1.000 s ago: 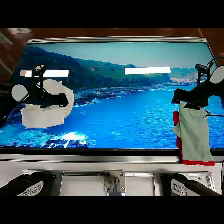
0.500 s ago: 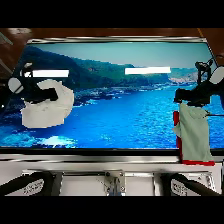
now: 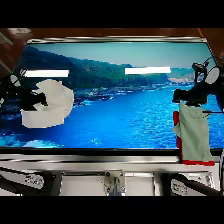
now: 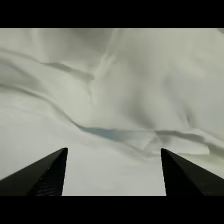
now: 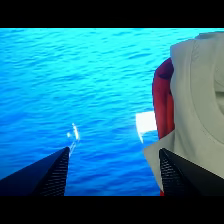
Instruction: Fold the shirts.
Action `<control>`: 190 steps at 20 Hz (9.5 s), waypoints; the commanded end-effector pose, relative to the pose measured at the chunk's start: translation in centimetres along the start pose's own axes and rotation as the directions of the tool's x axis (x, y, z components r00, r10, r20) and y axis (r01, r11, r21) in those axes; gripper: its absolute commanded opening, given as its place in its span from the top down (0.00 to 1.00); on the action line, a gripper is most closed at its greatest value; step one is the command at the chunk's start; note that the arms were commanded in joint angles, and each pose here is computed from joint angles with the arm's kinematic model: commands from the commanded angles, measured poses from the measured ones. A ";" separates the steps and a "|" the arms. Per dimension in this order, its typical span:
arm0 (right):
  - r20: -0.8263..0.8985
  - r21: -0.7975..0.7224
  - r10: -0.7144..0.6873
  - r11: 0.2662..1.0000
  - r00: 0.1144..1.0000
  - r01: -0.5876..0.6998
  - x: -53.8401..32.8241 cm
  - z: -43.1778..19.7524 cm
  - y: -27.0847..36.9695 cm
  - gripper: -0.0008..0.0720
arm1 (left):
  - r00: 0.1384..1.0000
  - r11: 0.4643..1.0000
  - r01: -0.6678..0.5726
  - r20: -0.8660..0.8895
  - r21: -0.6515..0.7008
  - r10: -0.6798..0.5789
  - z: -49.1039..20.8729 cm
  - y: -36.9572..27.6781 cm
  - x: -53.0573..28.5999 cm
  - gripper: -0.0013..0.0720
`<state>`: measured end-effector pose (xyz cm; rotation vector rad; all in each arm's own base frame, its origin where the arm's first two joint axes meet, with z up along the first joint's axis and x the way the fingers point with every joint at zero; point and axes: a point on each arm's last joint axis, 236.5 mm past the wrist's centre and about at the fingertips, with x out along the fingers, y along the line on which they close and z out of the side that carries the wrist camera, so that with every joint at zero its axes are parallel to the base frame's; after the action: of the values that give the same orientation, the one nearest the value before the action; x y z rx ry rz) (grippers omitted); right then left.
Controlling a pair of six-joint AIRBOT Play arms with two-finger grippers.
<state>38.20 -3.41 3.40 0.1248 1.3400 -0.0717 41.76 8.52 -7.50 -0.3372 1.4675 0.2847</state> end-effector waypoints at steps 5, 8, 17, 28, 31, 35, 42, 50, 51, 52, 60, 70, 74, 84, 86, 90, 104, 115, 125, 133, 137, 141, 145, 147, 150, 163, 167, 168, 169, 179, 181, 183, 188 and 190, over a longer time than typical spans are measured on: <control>-0.015 0.016 0.068 0.998 0.998 -0.067 0.3 -0.2 1.6 0.04 | 0.988 0.993 0.097 0.130 -0.072 -0.087 4.3 -1.6 3.3 0.12; -0.027 0.023 0.096 0.995 0.995 -0.095 0.2 -0.5 2.3 0.04 | 0.986 0.992 0.104 0.139 -0.076 -0.093 4.5 -1.6 3.1 0.93; -0.078 -0.046 0.107 0.993 0.991 -0.111 -1.1 -1.6 2.6 0.05 | 0.853 0.902 0.139 0.413 0.408 -0.318 1.5 -12.6 -17.9 0.93; 0.124 -0.123 0.042 0.992 0.991 -0.027 -13.9 -5.3 1.5 0.04 | 0.617 0.472 0.440 0.124 0.764 -0.777 -24.6 -38.0 -26.6 0.93; 0.073 -0.104 -0.065 0.992 0.995 0.072 -14.5 -7.3 -1.0 0.04 | 0.657 0.437 0.487 0.012 0.756 -0.753 -29.8 -43.5 -19.7 0.93; 0.089 -0.096 -0.106 0.989 0.990 0.114 -14.6 -6.9 -2.0 0.04 | 0.701 0.494 0.600 -0.115 0.629 -0.704 -31.3 -45.8 -13.5 0.03; 0.030 -0.131 -0.078 0.988 0.996 0.082 -9.4 -4.8 -1.5 0.04 | 0.898 0.751 0.370 -0.004 0.547 -0.440 -15.6 -27.5 -14.4 0.03; -0.355 -0.099 0.229 0.955 0.907 -0.280 3.2 -7.8 5.2 0.04 | 0.916 0.909 0.389 -0.165 0.147 -0.365 -18.7 -10.9 -4.6 0.02; -0.365 -0.073 0.272 0.945 0.890 -0.318 4.0 -7.7 6.1 0.04 | 0.913 0.910 0.398 -0.143 0.117 -0.381 -18.5 -11.0 -3.5 0.02; -0.370 -0.057 0.304 0.936 0.878 -0.348 4.7 -7.5 6.9 0.05 | 0.913 0.911 0.401 -0.117 0.096 -0.390 -18.1 -11.1 -2.5 0.02; -0.423 -0.030 0.415 0.882 0.806 -0.470 6.8 -7.9 9.3 0.05 | 0.903 0.902 0.430 -0.037 0.030 -0.429 -15.1 -13.3 2.7 0.03; -0.349 0.146 0.578 0.811 0.738 -0.567 9.3 -8.9 13.0 0.05 | 0.894 0.895 0.444 0.055 0.035 -0.445 -12.4 -14.1 3.1 0.89; -0.422 0.132 0.580 0.800 0.697 -0.585 11.0 -11.1 15.6 0.05 | 0.872 0.874 0.483 0.064 0.061 -0.486 -12.1 -15.1 2.3 0.93; -0.212 -0.183 0.568 0.776 0.795 -0.603 2.6 -5.2 16.1 0.89 | 0.687 0.783 0.476 0.386 0.401 -0.616 -6.1 -17.7 -16.2 0.93; -0.022 -0.330 0.588 0.759 0.809 -0.561 -4.9 -1.4 16.7 0.89 | 0.517 0.734 0.434 0.523 0.522 -0.678 -5.5 -18.2 -27.9 0.93; 0.408 -0.562 0.658 0.727 0.633 -0.394 -25.0 2.1 18.1 0.89 | 0.066 0.654 0.269 0.664 0.707 -0.745 -11.4 -16.2 -51.9 0.93; 0.190 -0.276 0.337 0.920 0.922 -0.279 -24.4 -13.3 9.6 0.89 | 0.409 0.765 0.088 0.677 0.638 -0.612 -15.8 -11.2 -47.2 0.93; 0.184 0.052 0.393 0.911 0.901 -0.409 2.2 -4.6 11.2 0.89 | 0.797 0.789 0.380 0.262 0.482 -0.544 -4.5 -18.1 -20.0 0.93; 0.268 0.286 0.370 0.851 0.890 -0.440 13.1 0.4 10.7 0.87 | 0.732 0.744 0.651 0.132 0.151 -0.668 0.2 -25.1 -4.7 0.93; 0.264 0.005 0.385 0.916 0.884 -0.401 2.7 1.6 6.7 0.16 | 0.724 0.720 0.688 -0.141 0.091 -0.675 -3.1 -17.4 -10.2 0.47; 0.179 0.089 0.140 0.983 0.974 -0.158 0.8 -1.9 -3.9 0.15 | 0.816 0.809 0.575 -0.157 0.124 -0.556 -6.5 -11.6 -11.6 0.38; 0.055 0.179 0.227 0.956 0.972 -0.233 3.0 -4.8 -6.0 0.12 | 0.792 0.817 0.577 -0.264 0.028 -0.550 -14.5 -11.6 -7.3 0.02; 0.073 0.286 0.438 0.851 0.896 -0.440 5.7 -3.0 -1.8 0.12 | 0.733 0.778 0.622 -0.287 -0.085 -0.617 -20.6 -16.0 -1.7 0.02; 0.093 0.294 0.510 0.807 0.855 -0.513 6.8 -1.8 0.3 0.12 | 0.729 0.767 0.636 -0.258 -0.088 -0.634 -22.1 -18.5 -0.1 0.02; 0.075 0.285 0.509 0.813 0.857 -0.508 8.8 -1.4 1.7 0.12 | 0.741 0.771 0.634 -0.237 -0.060 -0.628 -23.2 -21.4 1.3 0.02; -0.027 0.169 0.521 0.844 0.853 -0.509 11.5 -2.6 6.5 0.12 | 0.727 0.735 0.643 -0.133 -0.214 -0.674 -21.9 -25.8 4.1 0.62; -0.067 0.131 0.512 0.855 0.856 -0.501 12.8 -3.3 8.2 0.12 | 0.722 0.732 0.665 -0.125 -0.148 -0.680 -21.7 -26.0 3.6 0.93; -0.066 0.129 0.511 0.856 0.857 -0.500 12.8 -3.3 8.3 0.12 | 0.719 0.728 0.675 -0.115 -0.123 -0.686 -21.5 -26.0 3.2 0.93; -0.064 0.130 0.509 0.857 0.858 -0.499 12.8 -3.2 8.2 0.12 | 0.714 0.721 0.685 -0.101 -0.103 -0.693 -21.1 -26.1 2.6 0.93; -0.118 0.245 0.473 0.866 0.873 -0.436 12.7 -4.6 4.3 0.12 | 0.682 0.680 0.729 0.006 -0.084 -0.731 -17.7 -25.0 -0.8 0.93; -0.103 0.260 0.472 0.862 0.876 -0.434 12.8 -4.3 4.0 0.12 | 0.682 0.679 0.729 0.006 -0.084 -0.731 -17.7 -25.0 -0.8 0.93; -0.075 0.285 0.489 0.846 0.869 -0.451 13.1 -3.6 5.0 0.12 | 0.682 0.679 0.729 0.006 -0.084 -0.731 -17.7 -25.0 -0.8 0.93; -0.049 0.362 0.556 0.784 0.830 -0.504 14.6 -2.9 7.6 0.24 | 0.682 0.679 0.729 0.007 -0.083 -0.731 -17.7 -25.0 -0.8 0.93; -0.018 0.369 0.559 0.775 0.829 -0.514 14.5 -2.1 7.9 0.60 | 0.682 0.681 0.730 0.008 -0.061 -0.731 -17.6 -25.0 -0.8 0.93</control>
<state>39.28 4.35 -10.85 0.7761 1.4006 0.2002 35.15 -21.43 -6.78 -0.9658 1.2327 -0.3259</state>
